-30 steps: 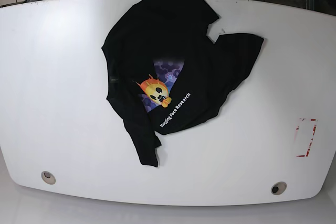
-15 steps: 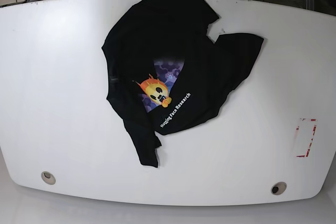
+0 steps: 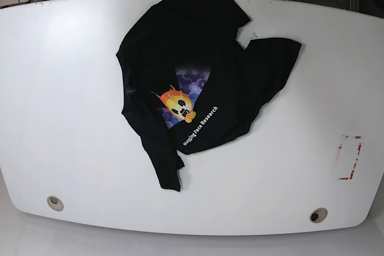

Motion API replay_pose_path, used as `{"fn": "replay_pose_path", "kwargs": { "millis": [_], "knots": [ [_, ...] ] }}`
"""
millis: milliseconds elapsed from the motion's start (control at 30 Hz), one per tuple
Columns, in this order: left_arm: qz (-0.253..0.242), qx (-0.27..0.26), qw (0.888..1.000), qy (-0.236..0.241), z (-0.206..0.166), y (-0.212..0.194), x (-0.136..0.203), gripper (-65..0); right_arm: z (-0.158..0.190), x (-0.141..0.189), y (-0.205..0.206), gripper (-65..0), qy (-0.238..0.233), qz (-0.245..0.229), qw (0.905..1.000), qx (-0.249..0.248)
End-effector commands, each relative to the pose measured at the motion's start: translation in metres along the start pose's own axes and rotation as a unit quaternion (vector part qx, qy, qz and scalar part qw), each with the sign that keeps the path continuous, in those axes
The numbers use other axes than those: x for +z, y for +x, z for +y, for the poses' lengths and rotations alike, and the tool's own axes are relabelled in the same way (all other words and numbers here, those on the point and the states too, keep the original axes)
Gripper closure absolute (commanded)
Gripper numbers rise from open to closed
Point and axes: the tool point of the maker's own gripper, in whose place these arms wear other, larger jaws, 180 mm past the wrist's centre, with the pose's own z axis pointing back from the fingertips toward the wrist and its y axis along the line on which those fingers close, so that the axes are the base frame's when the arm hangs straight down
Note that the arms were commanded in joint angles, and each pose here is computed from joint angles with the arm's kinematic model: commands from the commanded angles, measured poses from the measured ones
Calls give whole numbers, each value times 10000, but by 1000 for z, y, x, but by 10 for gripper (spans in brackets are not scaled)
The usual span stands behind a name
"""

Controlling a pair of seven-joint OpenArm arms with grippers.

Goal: Layout the t-shirt on the table in an organized manner, then fold the t-shirt properly

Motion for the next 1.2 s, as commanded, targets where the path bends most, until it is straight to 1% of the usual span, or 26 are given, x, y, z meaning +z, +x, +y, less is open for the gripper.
{"fn": "replay_pose_path", "kwargs": {
  "millis": [0,333,400,567,667,767,833,967,1033,1100,1167],
  "knots": [
    [-177,-101,9998,13,2,10,14,-360,1,15,11,-130,-5,-205,9998,17],
    [-714,-507,9962,-4,8,57,50,-360,-4,59,57,-130,-125,-754,9968,237],
    [-876,-391,9954,42,12,69,57,-360,-3,65,66,-130,-111,-869,9958,276],
    [-1230,114,9923,19,18,93,70,-360,-6,78,92,-130,-157,-1167,9923,386],
    [-1466,125,9891,-13,25,111,74,-360,-7,81,104,-130,-184,-1328,9901,420],
    [-1601,195,9869,-37,28,122,76,-360,-9,81,119,-130,-213,-1513,9872,451],
    [-1742,297,9843,-16,31,131,79,-362,-11,80,136,-130,-250,-1749,9831,484],
    [-1923,377,9806,88,41,143,84,-364,-15,76,159,-133,-302,-2065,9766,526],
    [-2050,403,9778,147,46,151,83,-367,-17,71,175,-138,-332,-2279,9716,540],
    [-2260,390,9732,175,48,166,84,-381,-18,66,190,-141,-370,-2473,9663,605],
    [-2367,387,9706,224,51,173,85,-411,-21,60,202,-162,-402,-2558,9638,635]
  ]
}}
